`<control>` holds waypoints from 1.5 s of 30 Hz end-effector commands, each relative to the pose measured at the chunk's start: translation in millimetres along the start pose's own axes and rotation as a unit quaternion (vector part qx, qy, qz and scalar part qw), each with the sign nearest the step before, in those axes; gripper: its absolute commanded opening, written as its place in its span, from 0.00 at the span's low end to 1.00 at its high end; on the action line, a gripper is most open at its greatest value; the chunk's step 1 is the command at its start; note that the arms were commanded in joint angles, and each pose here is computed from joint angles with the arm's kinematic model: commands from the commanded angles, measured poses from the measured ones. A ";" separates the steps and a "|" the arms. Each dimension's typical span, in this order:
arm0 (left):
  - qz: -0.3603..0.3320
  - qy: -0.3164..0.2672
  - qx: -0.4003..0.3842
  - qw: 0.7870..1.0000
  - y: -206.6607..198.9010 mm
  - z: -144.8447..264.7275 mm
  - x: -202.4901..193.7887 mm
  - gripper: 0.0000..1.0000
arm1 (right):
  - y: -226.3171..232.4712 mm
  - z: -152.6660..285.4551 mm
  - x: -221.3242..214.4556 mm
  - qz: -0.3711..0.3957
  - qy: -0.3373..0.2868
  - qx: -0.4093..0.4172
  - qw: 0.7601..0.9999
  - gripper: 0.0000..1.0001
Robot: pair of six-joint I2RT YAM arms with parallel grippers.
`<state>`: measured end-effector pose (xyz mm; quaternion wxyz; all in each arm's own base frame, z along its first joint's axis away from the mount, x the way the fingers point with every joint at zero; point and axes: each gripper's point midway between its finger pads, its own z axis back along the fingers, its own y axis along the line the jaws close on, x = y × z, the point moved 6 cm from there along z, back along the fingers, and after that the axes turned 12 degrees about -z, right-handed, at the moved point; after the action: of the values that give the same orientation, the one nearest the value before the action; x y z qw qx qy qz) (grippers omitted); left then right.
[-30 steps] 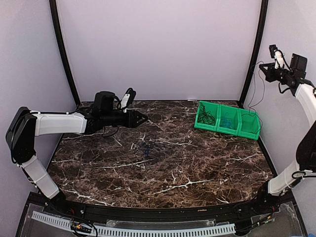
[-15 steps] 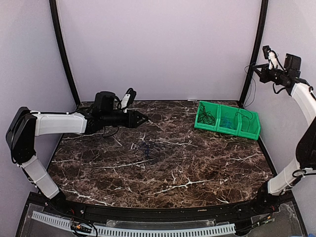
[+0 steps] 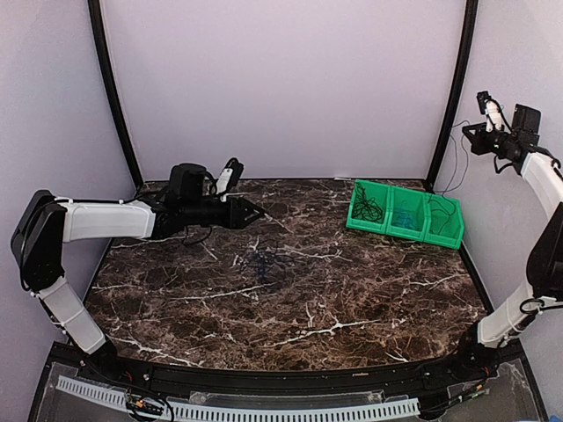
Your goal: Untangle the cables
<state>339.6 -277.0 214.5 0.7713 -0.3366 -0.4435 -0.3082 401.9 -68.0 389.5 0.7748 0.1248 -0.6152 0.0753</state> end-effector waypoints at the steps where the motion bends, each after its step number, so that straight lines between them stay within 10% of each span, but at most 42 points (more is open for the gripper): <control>1: -0.012 -0.003 -0.013 1.000 -6.0 -0.1 6.4 0.48 | -12.2 14.5 6.2 0.013 -0.023 -0.028 0.999 0.00; 45: -0.034 0.005 -0.006 0.999 -11.2 0.0 7.4 0.48 | -36.4 -24.5 -224.0 -0.125 0.302 -0.061 0.943 0.00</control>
<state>333.8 -281.8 206.2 0.7755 -0.3265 -0.4298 -0.3274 390.1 -93.0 161.6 0.9227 0.1486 -0.3541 -0.0353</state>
